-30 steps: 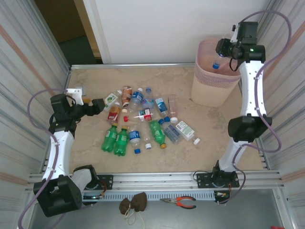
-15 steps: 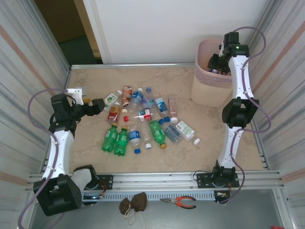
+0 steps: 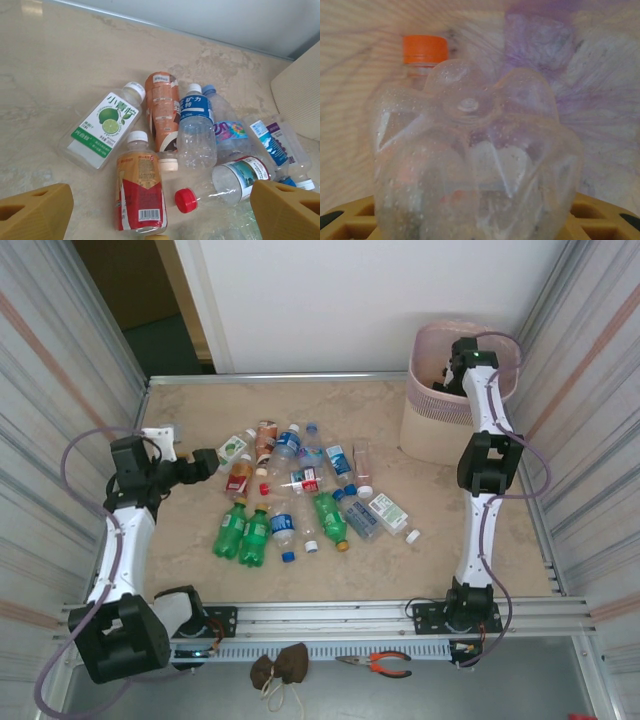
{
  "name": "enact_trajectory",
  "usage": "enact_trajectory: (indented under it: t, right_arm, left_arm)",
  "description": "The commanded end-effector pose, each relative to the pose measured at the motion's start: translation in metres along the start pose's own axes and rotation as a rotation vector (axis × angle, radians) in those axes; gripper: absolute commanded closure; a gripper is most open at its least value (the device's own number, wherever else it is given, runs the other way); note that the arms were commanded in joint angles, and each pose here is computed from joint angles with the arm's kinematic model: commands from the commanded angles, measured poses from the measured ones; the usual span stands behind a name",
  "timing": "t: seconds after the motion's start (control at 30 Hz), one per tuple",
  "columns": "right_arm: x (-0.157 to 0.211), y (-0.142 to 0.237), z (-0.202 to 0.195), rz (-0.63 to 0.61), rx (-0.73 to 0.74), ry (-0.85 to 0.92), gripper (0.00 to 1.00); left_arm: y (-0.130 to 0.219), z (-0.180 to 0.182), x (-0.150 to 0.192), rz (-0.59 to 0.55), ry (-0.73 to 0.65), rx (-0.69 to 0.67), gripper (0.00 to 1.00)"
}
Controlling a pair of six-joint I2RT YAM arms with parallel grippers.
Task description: Put the plastic bottles in the bin
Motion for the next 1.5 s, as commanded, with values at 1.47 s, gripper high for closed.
enact_trajectory:
  t: [1.47]
  right_arm:
    - [0.056,0.26,0.042,-0.505,-0.142,0.101,0.22]
  left_arm:
    - [-0.098,-0.018,0.069,0.717,-0.223,-0.218,0.17]
Point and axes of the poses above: each hand's point on the last joint's axis, 136 mm out from that joint toward the fingers, its own y axis back along the fingers, its own z axis along the line the jaws close on, x = y × z, the point moved 8 cm from there along y, back along the fingers, and after that the axes turned 1 degree about -y, right-handed, at the moved point
